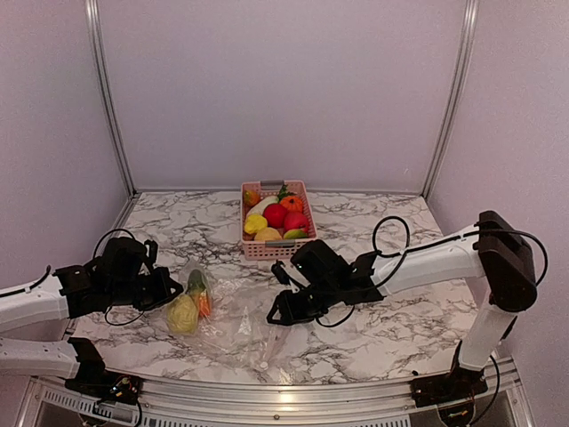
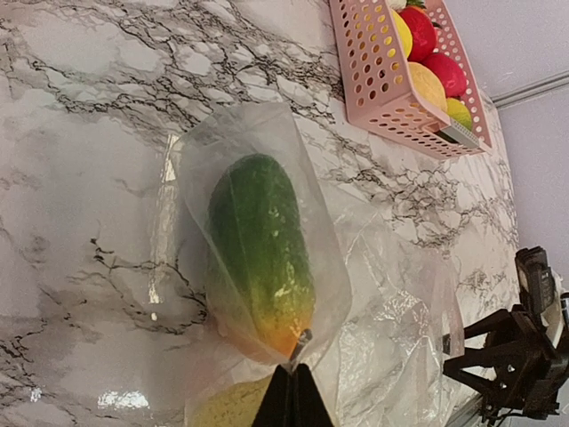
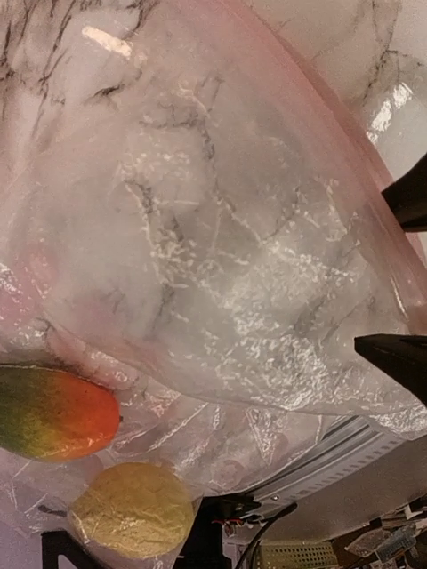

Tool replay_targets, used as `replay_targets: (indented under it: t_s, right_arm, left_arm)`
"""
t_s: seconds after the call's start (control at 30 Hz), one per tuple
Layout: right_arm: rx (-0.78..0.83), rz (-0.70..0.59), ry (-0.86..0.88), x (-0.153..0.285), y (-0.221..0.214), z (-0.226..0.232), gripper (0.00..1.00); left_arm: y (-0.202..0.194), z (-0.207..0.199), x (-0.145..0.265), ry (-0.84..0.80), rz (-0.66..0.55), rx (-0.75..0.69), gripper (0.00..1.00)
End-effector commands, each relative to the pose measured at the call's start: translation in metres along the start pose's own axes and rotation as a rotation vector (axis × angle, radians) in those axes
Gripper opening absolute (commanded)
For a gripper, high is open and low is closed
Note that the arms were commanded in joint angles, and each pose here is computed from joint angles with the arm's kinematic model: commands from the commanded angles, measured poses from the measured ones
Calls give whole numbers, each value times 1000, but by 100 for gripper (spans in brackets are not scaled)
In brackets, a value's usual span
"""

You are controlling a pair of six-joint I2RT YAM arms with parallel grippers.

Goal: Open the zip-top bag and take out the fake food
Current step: Adjust the zipper food storage bag at the center of the board.

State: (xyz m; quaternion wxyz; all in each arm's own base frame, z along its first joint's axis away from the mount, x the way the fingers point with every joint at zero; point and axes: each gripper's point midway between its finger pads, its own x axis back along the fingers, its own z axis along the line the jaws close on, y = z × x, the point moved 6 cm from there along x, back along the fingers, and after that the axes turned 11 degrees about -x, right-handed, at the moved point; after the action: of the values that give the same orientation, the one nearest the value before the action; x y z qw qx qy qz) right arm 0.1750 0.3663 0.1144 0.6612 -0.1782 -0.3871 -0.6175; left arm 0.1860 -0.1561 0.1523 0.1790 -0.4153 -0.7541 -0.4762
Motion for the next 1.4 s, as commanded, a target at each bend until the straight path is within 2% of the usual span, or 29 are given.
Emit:
replay_targets:
  t_s: [0.0,0.1,0.2,0.4,0.73,1.13,1.37]
  right_arm:
    - [17,-42,-32,-3,13,4,23]
    - [22,-71,-128,-2,17,-13,6]
    - [36,-81,-197,-4,18,-25,0]
    - [32,-75,-261,-11,13,-41,0]
    - [30,-63,-273,-18,9,-50,0]
    - [51,-119,-229,2,20,-29,0]
    - [97,-165,-95,23,30,3,0]
  left_arm:
    - [17,-10,15,-2,-59,-26,0]
    - [23,-9,23,33,-75,-45,0]
    - [29,-12,29,43,-89,-64,0]
    - [40,-23,39,17,-111,-97,0]
    - [44,-28,40,15,-97,-124,0]
    - [-5,38,-2,224,19,-67,0]
    - [-15,51,-14,263,56,-66,0]
